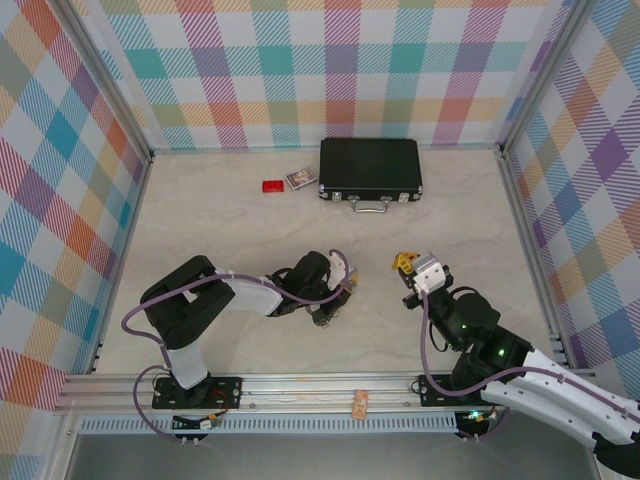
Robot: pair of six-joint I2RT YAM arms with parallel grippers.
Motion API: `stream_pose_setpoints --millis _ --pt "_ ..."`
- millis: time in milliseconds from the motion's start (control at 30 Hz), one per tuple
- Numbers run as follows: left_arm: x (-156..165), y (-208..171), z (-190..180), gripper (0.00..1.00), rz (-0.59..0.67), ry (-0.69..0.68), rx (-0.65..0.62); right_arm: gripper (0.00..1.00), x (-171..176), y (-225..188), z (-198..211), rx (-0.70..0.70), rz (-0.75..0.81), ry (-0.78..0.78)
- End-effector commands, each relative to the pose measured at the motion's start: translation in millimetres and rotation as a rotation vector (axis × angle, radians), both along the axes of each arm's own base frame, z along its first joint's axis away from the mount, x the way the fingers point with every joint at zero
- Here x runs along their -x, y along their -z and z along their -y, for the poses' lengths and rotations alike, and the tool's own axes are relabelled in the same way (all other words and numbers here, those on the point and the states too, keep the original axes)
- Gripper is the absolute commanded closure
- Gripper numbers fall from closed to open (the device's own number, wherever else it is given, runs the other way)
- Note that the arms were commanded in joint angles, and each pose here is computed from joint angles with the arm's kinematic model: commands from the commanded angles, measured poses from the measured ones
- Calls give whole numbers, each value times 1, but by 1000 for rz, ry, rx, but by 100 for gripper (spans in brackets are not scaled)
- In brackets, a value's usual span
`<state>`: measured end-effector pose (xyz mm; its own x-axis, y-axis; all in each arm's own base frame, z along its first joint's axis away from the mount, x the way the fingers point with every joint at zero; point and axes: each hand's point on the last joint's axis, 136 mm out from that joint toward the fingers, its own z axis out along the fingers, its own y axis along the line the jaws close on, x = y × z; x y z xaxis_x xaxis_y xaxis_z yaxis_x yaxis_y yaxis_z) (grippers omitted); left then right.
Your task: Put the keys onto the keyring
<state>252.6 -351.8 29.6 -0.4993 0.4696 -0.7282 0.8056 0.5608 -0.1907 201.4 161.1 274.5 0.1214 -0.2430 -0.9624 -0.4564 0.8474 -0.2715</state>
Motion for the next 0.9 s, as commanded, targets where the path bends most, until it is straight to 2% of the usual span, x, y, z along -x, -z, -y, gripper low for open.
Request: stream_pose_setpoints --millis 0,167,433,867 --pt "5 7 1 83 -10 25 -38 100 -1 -4 4 -38 8 13" --pt "8 5 -2 100 -3 34 -45 100 -1 -5 4 -39 10 15" --pt "4 -25 0 100 49 44 -26 100 -1 -8 5 -41 14 15" --pt "-5 -126 2 100 281 123 13 100 0 -26 -12 -8 39 -45"
